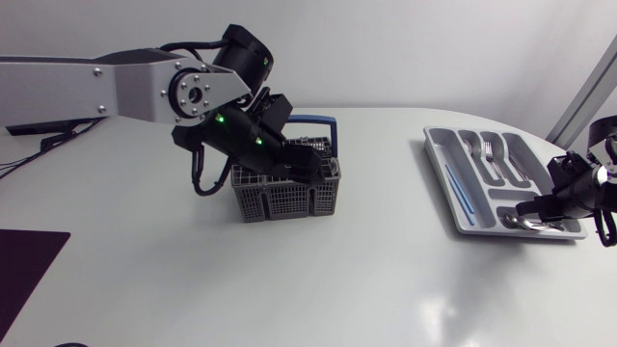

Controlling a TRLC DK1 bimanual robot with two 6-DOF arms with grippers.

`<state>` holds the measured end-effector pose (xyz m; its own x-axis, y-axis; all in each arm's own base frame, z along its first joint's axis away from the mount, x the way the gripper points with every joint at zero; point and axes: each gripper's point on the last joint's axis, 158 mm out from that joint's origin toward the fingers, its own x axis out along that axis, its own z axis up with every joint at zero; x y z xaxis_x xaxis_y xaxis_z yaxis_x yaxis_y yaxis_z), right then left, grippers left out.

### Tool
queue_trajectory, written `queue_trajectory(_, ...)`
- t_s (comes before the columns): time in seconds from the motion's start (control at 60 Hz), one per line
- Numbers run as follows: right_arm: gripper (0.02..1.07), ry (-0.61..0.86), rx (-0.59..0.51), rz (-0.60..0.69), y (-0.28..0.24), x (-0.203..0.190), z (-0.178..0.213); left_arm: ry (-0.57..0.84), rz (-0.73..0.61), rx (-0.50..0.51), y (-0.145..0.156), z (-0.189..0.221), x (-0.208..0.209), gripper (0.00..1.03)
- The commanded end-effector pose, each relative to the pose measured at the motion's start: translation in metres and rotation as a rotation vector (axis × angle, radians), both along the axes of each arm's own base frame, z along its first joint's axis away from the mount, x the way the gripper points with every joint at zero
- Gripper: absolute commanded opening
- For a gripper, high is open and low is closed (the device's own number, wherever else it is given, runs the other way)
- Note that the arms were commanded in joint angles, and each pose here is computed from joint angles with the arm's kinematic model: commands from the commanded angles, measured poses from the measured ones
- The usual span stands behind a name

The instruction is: Unload the cutlery basket into the drawer organizer.

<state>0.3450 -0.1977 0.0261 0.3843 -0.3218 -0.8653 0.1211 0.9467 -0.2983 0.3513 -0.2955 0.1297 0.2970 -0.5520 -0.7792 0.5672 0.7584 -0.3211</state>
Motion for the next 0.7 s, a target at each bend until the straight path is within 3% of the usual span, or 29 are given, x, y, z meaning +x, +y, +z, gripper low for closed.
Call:
queue_trajectory(0.0, 0.58, 0.027, -0.001, 0.013, 0.003, -0.001, -0.012, 0.019, 0.01, -0.007, -0.01, -0.002, 0.004, 0.97)
queue_trajectory(0.067, 0.68, 0.025, 0.0, 0.015, 0.004, -0.001, -0.013, 0.018, 0.008, -0.006, -0.013, -0.003, 0.006, 0.97)
queue_trajectory(0.15, 0.92, 0.012, -0.002, 0.025, 0.008, 0.0, -0.009, 0.013, 0.01, -0.009, -0.017, -0.002, 0.013, 0.97)
queue_trajectory(0.2, 1.0, 0.007, 0.001, 0.029, 0.01, 0.0, -0.007, 0.012, 0.008, -0.01, -0.019, -0.001, 0.016, 0.97)
queue_trajectory(0.683, 1.01, -0.097, 0.044, 0.109, 0.047, 0.007, 0.023, 0.03, 0.012, 0.02, -0.033, -0.004, 0.04, 0.84)
